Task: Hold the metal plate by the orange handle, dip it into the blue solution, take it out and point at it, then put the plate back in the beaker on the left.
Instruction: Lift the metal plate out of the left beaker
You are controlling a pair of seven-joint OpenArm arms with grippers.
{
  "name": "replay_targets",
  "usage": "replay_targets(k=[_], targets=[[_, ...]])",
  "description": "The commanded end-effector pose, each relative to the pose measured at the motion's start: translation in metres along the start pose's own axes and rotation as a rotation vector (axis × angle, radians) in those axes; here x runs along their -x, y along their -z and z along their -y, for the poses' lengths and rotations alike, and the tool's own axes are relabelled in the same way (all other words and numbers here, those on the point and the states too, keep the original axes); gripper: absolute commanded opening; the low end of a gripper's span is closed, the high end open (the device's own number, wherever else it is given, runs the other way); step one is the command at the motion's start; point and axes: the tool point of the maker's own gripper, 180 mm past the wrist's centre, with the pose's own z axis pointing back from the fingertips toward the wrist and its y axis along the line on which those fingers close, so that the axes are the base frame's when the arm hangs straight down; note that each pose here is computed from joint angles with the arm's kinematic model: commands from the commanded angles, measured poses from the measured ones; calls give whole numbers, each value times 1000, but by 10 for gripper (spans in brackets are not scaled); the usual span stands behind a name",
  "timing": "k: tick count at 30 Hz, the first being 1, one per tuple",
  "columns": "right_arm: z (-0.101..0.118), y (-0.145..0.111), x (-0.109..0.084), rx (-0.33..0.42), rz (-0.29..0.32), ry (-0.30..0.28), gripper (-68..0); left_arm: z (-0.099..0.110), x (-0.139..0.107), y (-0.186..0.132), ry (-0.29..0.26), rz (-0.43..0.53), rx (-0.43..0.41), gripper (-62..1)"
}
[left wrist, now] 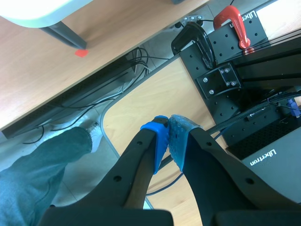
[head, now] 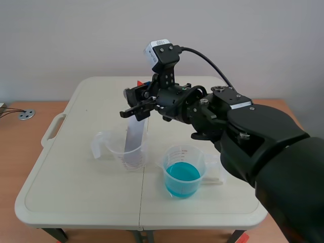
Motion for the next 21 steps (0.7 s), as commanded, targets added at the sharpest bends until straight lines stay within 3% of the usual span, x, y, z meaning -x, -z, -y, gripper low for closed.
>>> replay_targets(k=[1, 10, 15, 21], targets=[[0, 4, -21, -8, 52, -14, -509, 2, -5, -1, -5, 18, 7, -594], [-2, 4, -21, -18, 50, -17, -660, 2, -5, -1, -5, 19, 7, -594], [-2, 4, -21, -20, 51, -18, -662, 2, -5, -1, -4, 19, 7, -594], [-22, 2, -20, -131, 50, -19, -662, 2, -5, -1, -4, 19, 7, -594]])
